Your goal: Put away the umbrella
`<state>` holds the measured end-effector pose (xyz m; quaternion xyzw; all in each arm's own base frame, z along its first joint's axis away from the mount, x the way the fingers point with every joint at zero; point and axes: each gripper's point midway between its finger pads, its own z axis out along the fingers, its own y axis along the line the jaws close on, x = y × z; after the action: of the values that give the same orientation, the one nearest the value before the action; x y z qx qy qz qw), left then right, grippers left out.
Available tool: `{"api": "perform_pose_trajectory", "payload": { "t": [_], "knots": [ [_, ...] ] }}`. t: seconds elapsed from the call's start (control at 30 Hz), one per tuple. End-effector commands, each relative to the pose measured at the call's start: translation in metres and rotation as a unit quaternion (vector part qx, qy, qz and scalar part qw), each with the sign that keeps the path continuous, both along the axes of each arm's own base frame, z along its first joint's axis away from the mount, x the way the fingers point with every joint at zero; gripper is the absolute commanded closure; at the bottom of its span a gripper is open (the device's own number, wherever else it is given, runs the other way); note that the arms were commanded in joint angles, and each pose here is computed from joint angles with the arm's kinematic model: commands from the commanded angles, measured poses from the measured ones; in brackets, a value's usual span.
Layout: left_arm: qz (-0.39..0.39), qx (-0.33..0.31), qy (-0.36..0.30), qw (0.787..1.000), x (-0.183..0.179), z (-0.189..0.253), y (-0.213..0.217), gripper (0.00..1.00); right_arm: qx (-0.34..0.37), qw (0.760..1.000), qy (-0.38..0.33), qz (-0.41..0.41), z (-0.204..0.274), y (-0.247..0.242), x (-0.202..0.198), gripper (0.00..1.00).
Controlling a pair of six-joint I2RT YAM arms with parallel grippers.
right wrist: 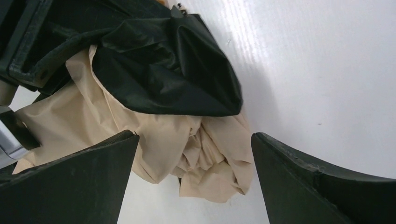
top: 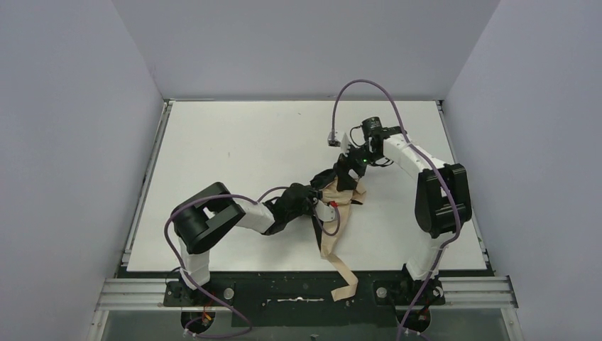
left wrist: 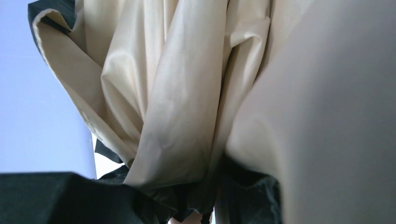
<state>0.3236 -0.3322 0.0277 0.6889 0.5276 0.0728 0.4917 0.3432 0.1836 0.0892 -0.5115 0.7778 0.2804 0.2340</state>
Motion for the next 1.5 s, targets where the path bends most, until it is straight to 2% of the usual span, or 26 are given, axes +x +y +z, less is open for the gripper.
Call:
{"api": "perform_pose_trajectory", "payload": {
  "t": [0.0, 0.37, 0.5, 0.67, 0.8, 0.93, 1.13, 1.2, 1.3, 1.4, 1.47],
  "knots": [
    [-0.009, 0.023, -0.013, 1.000, -0.003, -0.013, 0.003, 1.00, -0.008, 0.998, 0.001, 0.062, -0.003, 0.007, -0.016, 0.02],
    [0.010, 0.020, -0.037, 0.999, 0.004, -0.005, 0.007, 1.00, -0.076, 0.992, 0.059, 0.080, -0.053, 0.009, -0.036, 0.05],
    [0.025, 0.017, -0.043, 0.999, 0.009, -0.002, 0.008, 1.00, -0.078, 0.990, 0.085, 0.084, -0.066, 0.009, -0.050, 0.10],
    [0.057, -0.002, -0.046, 0.997, 0.018, 0.006, 0.008, 1.00, -0.093, 0.984, 0.125, 0.088, -0.083, 0.005, -0.067, 0.25],
    [0.088, -0.033, -0.042, 0.995, 0.027, 0.024, 0.010, 0.99, -0.105, 0.983, 0.131, 0.081, -0.094, 0.003, -0.070, 0.47],
    [0.108, -0.066, -0.035, 0.991, 0.031, 0.046, 0.014, 0.72, -0.114, 0.987, 0.100, 0.057, -0.098, 0.001, -0.060, 0.63],
    [0.124, -0.110, -0.034, 0.986, 0.027, 0.079, 0.019, 0.34, -0.121, 0.992, 0.024, 0.025, -0.090, -0.002, -0.034, 0.76],
    [0.130, -0.124, -0.031, 0.983, 0.022, 0.089, 0.023, 0.28, -0.131, 0.991, -0.006, 0.014, -0.088, -0.005, -0.023, 0.79],
    [0.130, -0.136, -0.018, 0.982, 0.009, 0.100, 0.033, 0.24, -0.143, 0.988, -0.052, -0.004, -0.083, -0.009, -0.007, 0.80],
    [0.124, -0.152, 0.024, 0.980, -0.010, 0.107, 0.039, 0.23, -0.156, 0.980, -0.123, -0.014, -0.079, -0.013, 0.009, 0.80],
    [0.119, -0.165, 0.057, 0.978, -0.026, 0.115, 0.045, 0.17, -0.149, 0.973, -0.175, -0.002, -0.072, -0.007, 0.016, 0.81]
  ]
}}
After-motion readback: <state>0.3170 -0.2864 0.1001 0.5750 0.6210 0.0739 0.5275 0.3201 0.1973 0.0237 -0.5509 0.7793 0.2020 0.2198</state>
